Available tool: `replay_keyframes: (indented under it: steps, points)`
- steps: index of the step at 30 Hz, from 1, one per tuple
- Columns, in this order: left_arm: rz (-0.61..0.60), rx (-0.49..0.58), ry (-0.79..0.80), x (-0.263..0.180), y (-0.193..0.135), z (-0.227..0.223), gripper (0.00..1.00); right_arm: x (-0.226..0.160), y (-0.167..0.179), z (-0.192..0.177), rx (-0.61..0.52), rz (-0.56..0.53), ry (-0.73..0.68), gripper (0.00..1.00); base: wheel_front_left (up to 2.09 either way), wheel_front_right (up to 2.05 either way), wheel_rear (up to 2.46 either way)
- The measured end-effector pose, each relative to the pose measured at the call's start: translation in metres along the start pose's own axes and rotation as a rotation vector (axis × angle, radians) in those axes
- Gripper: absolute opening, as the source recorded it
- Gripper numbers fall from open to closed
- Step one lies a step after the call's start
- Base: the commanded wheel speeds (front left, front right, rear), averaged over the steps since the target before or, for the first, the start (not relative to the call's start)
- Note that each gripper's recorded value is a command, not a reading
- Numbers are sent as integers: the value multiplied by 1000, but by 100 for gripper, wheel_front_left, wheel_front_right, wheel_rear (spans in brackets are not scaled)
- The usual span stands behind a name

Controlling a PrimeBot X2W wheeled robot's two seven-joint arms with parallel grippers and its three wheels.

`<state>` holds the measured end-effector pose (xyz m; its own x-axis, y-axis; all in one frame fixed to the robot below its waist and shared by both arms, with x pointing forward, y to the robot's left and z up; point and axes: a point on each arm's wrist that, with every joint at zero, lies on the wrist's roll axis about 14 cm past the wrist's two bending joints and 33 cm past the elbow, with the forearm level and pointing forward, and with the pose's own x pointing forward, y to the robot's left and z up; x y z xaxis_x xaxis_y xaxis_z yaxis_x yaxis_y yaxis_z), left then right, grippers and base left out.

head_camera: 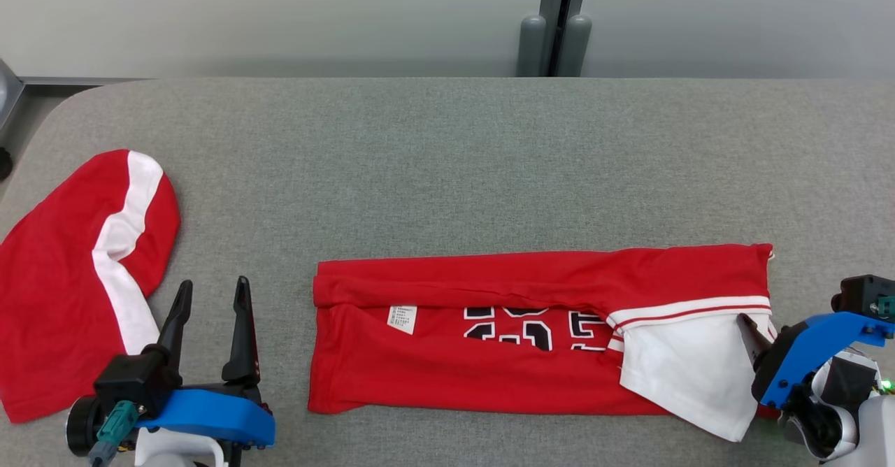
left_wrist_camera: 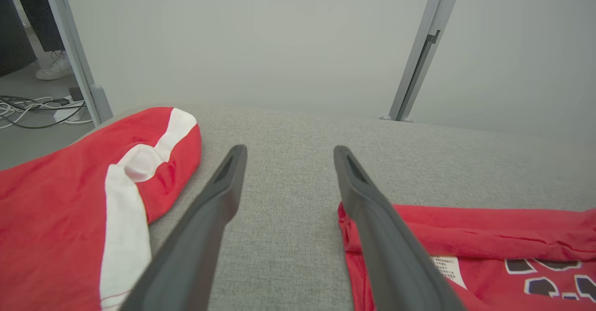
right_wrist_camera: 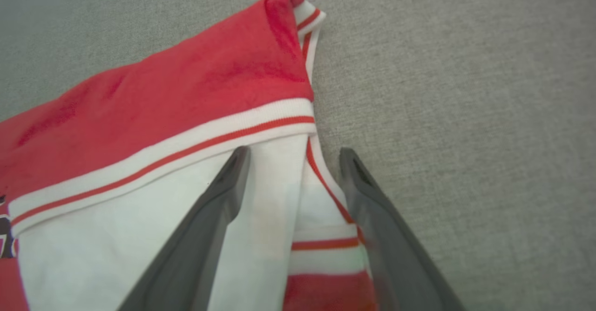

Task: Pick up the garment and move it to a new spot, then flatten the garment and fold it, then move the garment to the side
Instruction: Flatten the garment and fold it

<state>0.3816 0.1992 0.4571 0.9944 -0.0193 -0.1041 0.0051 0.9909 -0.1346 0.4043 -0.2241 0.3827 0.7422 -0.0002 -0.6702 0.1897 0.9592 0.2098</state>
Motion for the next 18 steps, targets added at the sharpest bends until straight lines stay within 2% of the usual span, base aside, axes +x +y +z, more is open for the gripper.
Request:
replay_keyframes:
  steps: [11,12,13,14,15,18]
  points:
    - [-12,0,18,2,-1,-3,100,14,10,-15,4,20,116,100,0,0,0]
    - [-12,0,18,3,-1,-2,100,14,12,-15,11,28,118,90,0,0,0]
    - [-13,0,19,3,-1,-3,100,15,13,-15,13,34,122,65,0,0,0]
    - [-15,-1,18,3,-2,-3,100,15,14,-15,8,38,123,27,0,0,0]
    - [-17,-3,18,3,-3,-2,100,15,15,-14,7,41,121,0,0,0,0]
    - [-20,-4,18,3,-4,-2,100,14,16,-11,5,48,101,0,0,0,0]
